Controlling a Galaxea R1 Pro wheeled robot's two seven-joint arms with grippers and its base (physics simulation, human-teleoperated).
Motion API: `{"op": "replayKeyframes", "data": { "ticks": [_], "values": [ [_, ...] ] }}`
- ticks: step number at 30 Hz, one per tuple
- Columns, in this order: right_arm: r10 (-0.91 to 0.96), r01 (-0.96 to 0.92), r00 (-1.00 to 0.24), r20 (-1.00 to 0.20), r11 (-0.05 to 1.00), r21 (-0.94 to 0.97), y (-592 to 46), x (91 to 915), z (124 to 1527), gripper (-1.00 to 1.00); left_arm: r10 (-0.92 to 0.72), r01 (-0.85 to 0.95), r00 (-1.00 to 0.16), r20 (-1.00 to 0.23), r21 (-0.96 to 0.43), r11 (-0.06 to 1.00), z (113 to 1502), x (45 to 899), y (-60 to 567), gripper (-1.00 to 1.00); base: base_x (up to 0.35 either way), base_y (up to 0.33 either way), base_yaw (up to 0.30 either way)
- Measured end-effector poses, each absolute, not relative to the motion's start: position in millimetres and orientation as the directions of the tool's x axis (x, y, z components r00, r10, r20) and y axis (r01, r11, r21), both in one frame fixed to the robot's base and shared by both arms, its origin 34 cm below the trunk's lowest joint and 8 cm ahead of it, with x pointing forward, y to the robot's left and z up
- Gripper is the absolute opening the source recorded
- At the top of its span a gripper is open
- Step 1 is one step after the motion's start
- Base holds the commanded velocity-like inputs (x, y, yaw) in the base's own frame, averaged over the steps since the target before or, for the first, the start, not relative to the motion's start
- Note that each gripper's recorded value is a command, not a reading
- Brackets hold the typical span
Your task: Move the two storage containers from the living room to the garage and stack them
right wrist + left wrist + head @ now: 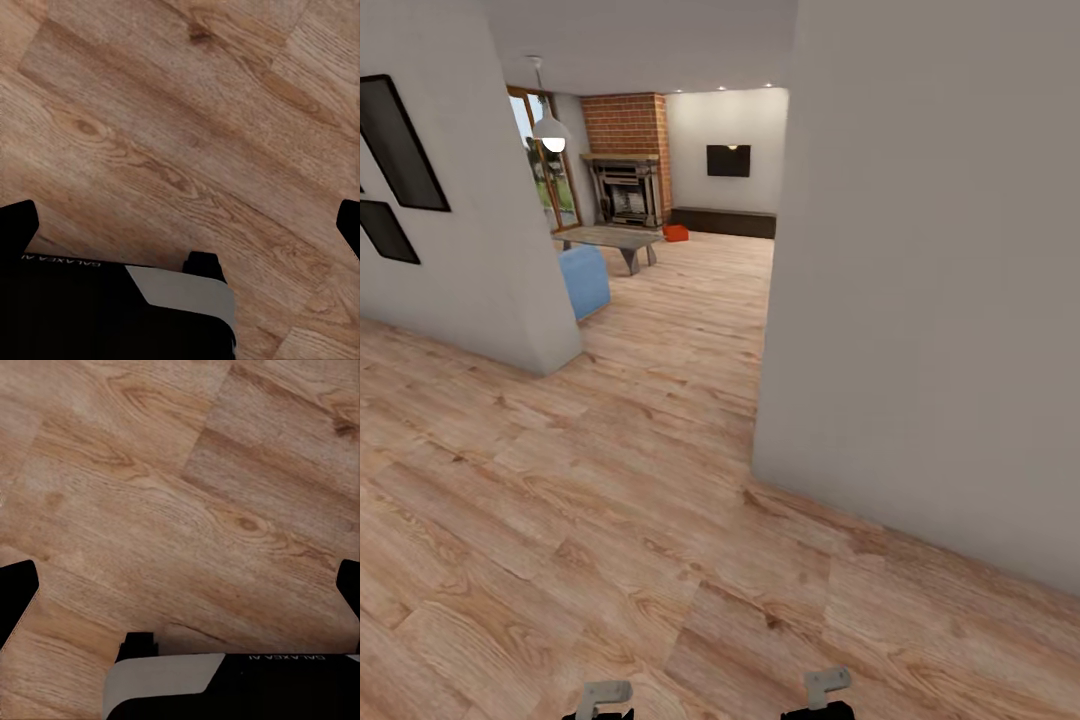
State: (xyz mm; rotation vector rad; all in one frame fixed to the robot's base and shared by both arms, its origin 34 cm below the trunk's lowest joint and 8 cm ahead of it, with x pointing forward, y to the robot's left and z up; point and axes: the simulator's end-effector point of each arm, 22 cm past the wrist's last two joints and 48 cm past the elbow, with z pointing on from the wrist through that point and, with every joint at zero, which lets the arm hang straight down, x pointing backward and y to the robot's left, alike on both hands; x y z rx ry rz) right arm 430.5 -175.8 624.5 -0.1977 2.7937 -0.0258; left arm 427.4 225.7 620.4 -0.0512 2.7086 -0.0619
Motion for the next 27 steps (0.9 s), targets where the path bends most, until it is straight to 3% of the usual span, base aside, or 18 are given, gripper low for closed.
{"op": "replayKeyframes", "data": {
  "ticks": [27],
  "values": [
    [-0.143,-0.137,-0.941,-0.306,0.990,-0.040,-177,420,616,1.00,-0.043,-0.024,-0.918,-0.394,-0.052,0.998,612,417,224,1.00,0.315,0.060,0.215]
  ]
}}
